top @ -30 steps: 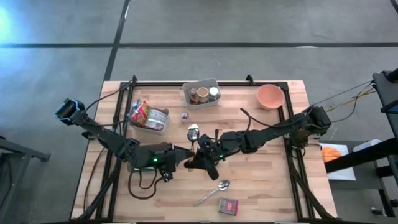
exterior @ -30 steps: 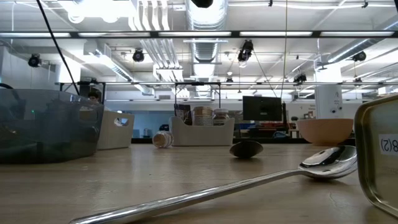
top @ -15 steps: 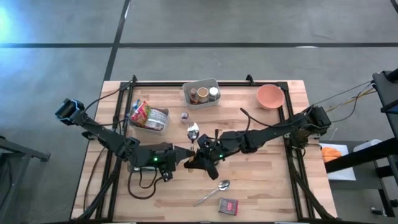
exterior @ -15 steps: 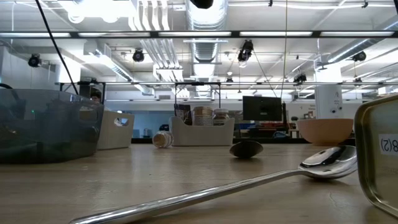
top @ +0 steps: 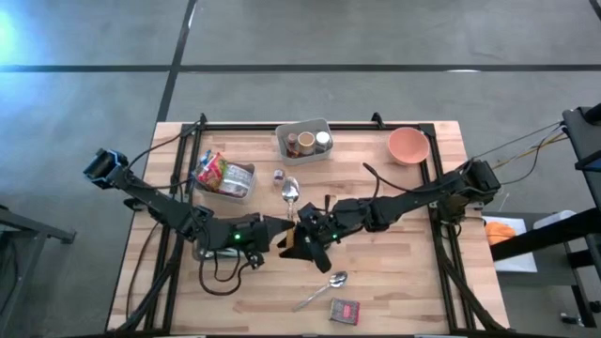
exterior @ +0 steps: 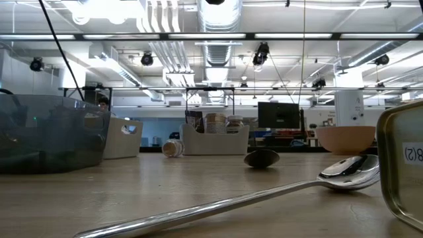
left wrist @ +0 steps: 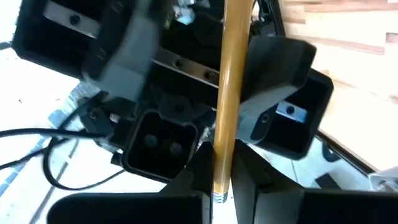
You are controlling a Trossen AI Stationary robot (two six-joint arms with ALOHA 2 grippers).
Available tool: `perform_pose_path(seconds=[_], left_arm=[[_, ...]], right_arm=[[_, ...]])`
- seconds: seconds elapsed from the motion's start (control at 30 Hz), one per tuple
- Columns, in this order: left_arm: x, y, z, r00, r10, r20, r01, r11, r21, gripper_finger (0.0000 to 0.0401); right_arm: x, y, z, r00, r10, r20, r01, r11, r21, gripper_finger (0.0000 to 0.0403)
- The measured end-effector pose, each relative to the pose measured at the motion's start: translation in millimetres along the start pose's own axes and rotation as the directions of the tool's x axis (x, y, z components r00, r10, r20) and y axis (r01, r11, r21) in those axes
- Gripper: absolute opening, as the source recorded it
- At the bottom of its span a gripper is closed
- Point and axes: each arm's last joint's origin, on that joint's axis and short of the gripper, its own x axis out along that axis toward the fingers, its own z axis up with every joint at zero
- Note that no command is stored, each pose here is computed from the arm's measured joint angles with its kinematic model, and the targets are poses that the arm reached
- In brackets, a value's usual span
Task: Pick & Place Food Item
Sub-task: Put the yellow spoon into the black bin
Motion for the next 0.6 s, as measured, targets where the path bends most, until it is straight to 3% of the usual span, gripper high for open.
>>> perform_pose_path(seconds=[0.3, 0.43, 0.6], left_arm=[[-1, -2, -5, 0.975, -0.076, -0.208, 0.022, 0.968, -0.25, 0.0021], [-2, -3, -8, 0.951, -0.111, -0.289, -0.008, 0.925, -0.379, 0.0021], [-7, -7, -11, 0.943, -0.151, -0.296, -0.032, 0.846, -0.533, 0.0021]], right_arm=[[-1, -1, 2, 0.998, -0.042, 0.038, 0.044, 0.998, -0.046, 0.0274], [-4, -2, 7, 0.998, -0.045, 0.052, 0.048, 0.997, -0.061, 0.029], [-7, -4, 13, 0.996, -0.066, 0.055, 0.07, 0.996, -0.064, 0.0293]])
